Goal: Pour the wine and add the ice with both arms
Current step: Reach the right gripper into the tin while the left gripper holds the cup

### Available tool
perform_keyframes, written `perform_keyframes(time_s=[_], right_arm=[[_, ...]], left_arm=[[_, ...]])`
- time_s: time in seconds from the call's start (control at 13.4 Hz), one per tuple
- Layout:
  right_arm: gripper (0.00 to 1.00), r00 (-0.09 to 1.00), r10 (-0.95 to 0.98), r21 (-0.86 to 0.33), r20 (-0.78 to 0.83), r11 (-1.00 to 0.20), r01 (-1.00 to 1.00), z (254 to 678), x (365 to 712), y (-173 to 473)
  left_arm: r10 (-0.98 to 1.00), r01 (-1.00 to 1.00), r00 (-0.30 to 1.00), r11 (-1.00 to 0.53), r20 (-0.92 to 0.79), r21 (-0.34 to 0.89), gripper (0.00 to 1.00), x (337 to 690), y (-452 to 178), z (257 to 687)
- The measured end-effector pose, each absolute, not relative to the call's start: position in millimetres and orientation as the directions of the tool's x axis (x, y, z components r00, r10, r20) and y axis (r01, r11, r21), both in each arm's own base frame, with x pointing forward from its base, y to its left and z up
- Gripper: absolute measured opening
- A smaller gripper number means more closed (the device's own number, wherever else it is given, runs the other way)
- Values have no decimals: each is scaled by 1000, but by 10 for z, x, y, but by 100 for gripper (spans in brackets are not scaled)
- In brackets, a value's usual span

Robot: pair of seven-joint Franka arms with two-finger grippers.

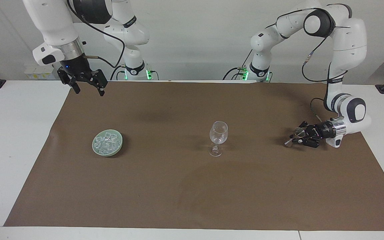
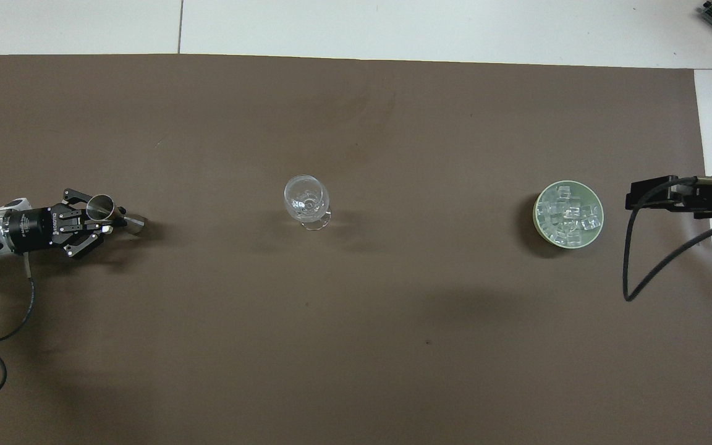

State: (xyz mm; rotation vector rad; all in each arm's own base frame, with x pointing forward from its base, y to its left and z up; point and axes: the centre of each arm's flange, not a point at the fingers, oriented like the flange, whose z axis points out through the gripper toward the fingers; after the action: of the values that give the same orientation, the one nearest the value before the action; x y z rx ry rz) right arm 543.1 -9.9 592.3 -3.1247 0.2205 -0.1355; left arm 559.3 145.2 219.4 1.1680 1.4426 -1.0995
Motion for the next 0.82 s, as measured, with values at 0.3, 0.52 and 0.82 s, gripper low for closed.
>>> perform_keyframes(time_s=[0.3,0.52,0.82], right_arm=[[100,992,-69,-6,106,-998,-69,5329,5402,-128],[99,993,-57,0,101,-998,-58,4899,5438,-273],[91,996,-53,4,78,-999,-53,4273,5625,-311]], left_arm=[[137,988,-98,136,-986,-79,21,5596,1428,2175],[135,988,-94,135,-986,-76,21,5588,1422,2134],[135,988,-92,133,-987,-74,21,5587,1418,2125]])
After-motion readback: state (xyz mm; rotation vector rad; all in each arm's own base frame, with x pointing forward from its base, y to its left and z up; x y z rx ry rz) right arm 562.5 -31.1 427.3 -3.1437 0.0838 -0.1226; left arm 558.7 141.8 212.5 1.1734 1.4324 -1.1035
